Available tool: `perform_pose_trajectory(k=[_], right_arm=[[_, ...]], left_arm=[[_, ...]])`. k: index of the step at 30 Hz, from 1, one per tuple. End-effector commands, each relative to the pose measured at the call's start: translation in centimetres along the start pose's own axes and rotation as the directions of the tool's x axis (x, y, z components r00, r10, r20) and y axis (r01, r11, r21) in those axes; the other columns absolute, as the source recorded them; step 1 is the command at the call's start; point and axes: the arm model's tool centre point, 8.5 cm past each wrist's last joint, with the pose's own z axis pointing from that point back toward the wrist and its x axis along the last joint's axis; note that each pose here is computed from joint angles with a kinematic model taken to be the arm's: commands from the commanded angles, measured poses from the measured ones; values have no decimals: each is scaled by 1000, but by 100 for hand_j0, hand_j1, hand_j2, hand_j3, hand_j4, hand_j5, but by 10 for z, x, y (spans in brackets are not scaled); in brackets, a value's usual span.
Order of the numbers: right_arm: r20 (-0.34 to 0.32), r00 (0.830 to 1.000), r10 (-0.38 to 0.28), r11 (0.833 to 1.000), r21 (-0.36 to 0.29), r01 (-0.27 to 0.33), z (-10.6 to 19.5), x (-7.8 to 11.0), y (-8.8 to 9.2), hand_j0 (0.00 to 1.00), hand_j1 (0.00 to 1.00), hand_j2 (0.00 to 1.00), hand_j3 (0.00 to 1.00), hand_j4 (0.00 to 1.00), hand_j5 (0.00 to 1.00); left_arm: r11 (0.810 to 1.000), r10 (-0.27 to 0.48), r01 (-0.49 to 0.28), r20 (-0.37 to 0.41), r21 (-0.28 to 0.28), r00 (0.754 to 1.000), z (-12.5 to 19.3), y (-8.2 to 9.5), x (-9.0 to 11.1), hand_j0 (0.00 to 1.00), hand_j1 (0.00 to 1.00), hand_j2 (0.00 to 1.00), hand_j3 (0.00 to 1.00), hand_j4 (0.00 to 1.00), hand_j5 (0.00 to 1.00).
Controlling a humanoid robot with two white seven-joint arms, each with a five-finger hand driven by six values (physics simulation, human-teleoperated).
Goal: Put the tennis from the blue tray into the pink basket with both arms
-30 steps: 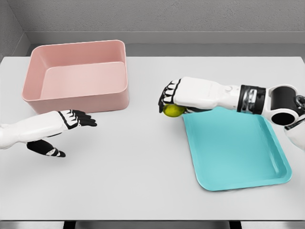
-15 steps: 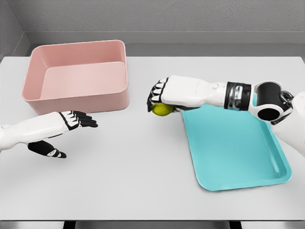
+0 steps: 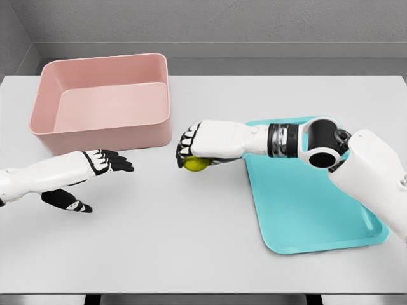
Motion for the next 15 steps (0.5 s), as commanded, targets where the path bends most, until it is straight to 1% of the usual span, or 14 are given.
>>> perform_pose_trajectory(k=[1, 5, 11, 15], right_arm=[[17, 1000, -3, 1000, 16, 3, -11, 5, 6, 59, 59, 59, 59, 59, 59], [31, 999, 12, 999, 36, -13, -22, 10, 10, 59, 59, 59, 59, 59, 59], [39, 999, 12, 999, 50, -14, -24, 13, 15, 60, 60, 60, 60, 60, 60], [38, 999, 9, 999, 53, -11, -25, 12, 16, 71, 71, 71, 71, 71, 71]], left_arm=[[1000, 8, -8, 6, 9, 1000, -2, 0, 1, 100, 100, 100, 100, 100, 100], [1000, 12, -12, 13, 10, 1000, -5, -2, 1, 100, 100, 100, 100, 100, 100], [1000, 13, -13, 14, 12, 1000, -5, -2, 2, 100, 100, 100, 100, 100, 100], [1000, 13, -13, 14, 12, 1000, -5, -2, 2, 100, 100, 100, 100, 100, 100]])
